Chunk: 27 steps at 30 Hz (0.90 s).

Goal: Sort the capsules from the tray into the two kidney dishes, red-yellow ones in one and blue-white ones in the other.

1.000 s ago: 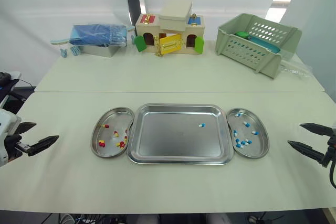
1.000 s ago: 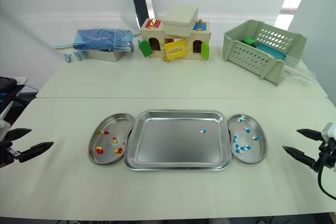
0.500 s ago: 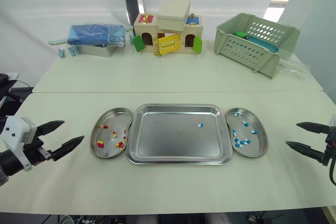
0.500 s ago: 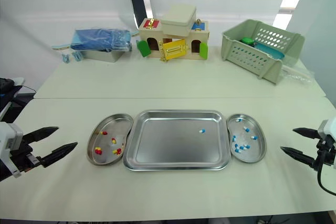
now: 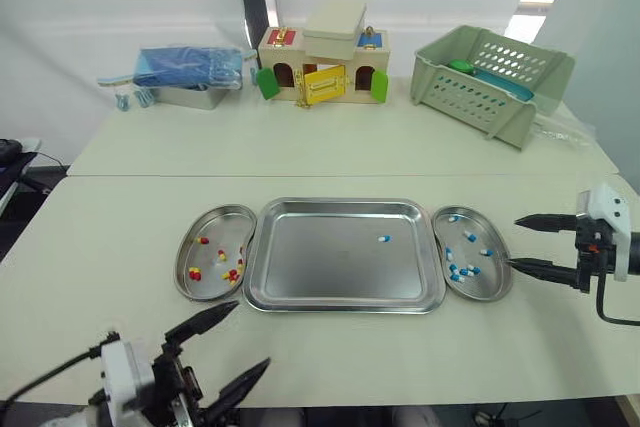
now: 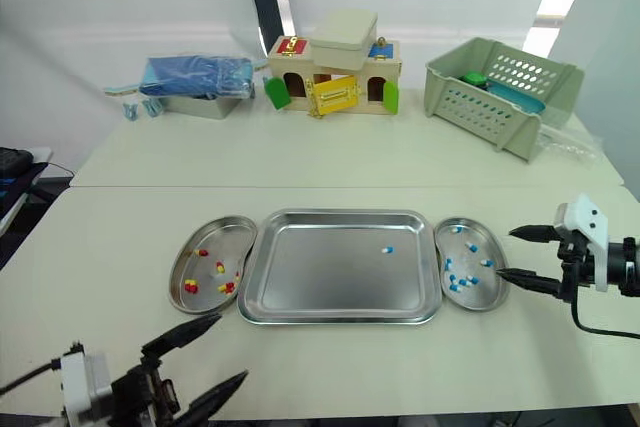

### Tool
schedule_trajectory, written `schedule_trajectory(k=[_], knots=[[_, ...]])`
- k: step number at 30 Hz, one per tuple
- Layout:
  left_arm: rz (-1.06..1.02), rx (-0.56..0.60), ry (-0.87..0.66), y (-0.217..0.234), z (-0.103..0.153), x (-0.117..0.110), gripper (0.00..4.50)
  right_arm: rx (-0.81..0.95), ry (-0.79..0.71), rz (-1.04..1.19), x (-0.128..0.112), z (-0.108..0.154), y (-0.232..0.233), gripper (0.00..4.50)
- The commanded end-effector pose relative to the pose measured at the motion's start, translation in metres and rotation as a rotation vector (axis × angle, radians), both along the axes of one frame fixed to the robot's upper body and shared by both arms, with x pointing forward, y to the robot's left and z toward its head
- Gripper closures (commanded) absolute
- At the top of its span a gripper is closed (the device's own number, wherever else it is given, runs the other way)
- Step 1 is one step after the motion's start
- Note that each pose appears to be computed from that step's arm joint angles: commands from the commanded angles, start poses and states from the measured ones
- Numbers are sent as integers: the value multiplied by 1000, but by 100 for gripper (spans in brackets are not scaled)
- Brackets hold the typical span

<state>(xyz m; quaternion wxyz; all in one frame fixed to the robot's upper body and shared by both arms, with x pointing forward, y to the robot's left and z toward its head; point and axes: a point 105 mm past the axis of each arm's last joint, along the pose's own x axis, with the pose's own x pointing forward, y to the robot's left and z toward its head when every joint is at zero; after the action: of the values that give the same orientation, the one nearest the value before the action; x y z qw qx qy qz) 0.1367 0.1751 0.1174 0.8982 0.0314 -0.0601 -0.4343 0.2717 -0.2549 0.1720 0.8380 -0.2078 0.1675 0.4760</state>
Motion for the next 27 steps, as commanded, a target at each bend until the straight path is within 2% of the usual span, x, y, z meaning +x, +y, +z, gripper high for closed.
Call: schedule_trajectory(k=[1,7,10,17,27], knots=[[-4,-19,-72,-8,-3,-5,4,-40,-8,125,2,12,24,0],[30,-54,-119,-12,-13,-2,4,-103,-10,282,20,9,70,0],[47,-60,-121,-15,-17,0,4,-169,31,294,35,-3,87,0],[72,-82,-116,-21,-17,-1,4,-159,18,323,74,-13,134,0],[96,-78,-131,-22,-14,2,4,-208,11,371,91,-36,165,0]])
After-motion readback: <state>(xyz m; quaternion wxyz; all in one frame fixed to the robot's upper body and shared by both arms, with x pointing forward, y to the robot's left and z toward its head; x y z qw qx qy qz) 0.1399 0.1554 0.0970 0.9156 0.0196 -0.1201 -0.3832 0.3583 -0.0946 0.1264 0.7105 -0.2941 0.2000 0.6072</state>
